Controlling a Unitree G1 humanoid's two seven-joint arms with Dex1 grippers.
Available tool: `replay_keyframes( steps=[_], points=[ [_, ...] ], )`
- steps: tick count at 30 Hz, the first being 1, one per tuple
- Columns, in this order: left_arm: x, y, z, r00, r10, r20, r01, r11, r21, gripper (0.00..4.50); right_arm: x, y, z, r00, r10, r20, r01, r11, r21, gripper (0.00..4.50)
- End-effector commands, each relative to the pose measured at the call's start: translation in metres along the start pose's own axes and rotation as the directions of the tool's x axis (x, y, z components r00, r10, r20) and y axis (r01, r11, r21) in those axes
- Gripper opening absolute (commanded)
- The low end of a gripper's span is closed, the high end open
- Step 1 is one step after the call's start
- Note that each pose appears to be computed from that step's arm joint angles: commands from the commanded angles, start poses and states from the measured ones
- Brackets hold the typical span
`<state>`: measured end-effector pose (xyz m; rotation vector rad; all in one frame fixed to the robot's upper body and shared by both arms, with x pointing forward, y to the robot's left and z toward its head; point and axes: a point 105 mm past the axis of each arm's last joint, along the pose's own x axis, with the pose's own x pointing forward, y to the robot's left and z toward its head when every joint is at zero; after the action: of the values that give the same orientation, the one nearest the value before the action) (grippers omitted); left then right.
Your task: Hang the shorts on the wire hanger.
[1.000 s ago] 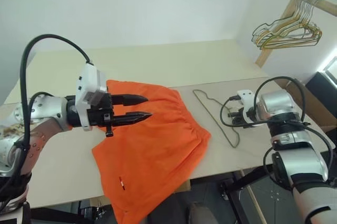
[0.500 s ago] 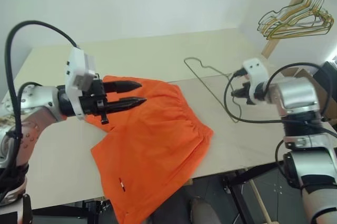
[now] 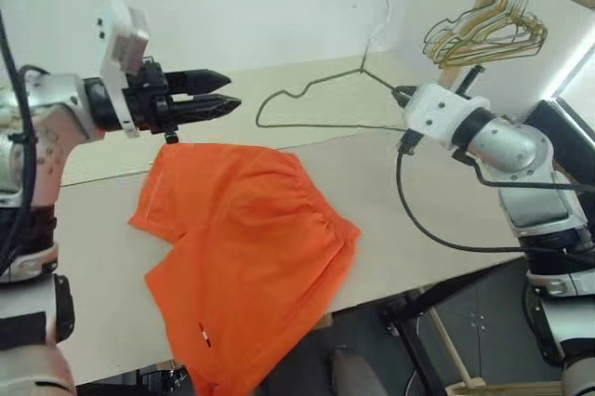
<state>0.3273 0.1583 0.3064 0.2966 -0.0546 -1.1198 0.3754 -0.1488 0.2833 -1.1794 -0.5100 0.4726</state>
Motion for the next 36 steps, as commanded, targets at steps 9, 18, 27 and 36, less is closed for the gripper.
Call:
replay_keyframes(
  steps=[9,18,27,36],
  points=[
    [0.032,0.007,-0.024,0.984,-0.049,-0.173,0.043,0.998,-0.037,2.12,0.014,-0.014,0.040,0.973,-0.044,0.225,0.089,0.977,-0.194,0.01],
    [0.041,-0.001,-0.040,0.952,-0.077,-0.295,0.077,0.997,-0.012,3.61,0.018,-0.014,0.042,0.971,-0.029,0.239,0.086,0.970,-0.229,0.00],
    [0.049,-0.007,-0.048,0.928,-0.091,-0.362,0.085,0.996,-0.032,4.29,0.022,-0.014,0.052,0.965,-0.019,0.261,0.093,0.957,-0.275,0.00],
    [0.052,0.004,-0.063,0.896,0.008,-0.444,-0.005,1.000,0.007,3.10,0.024,-0.018,0.059,0.963,-0.037,0.268,0.117,0.951,-0.286,0.00]
  ],
)
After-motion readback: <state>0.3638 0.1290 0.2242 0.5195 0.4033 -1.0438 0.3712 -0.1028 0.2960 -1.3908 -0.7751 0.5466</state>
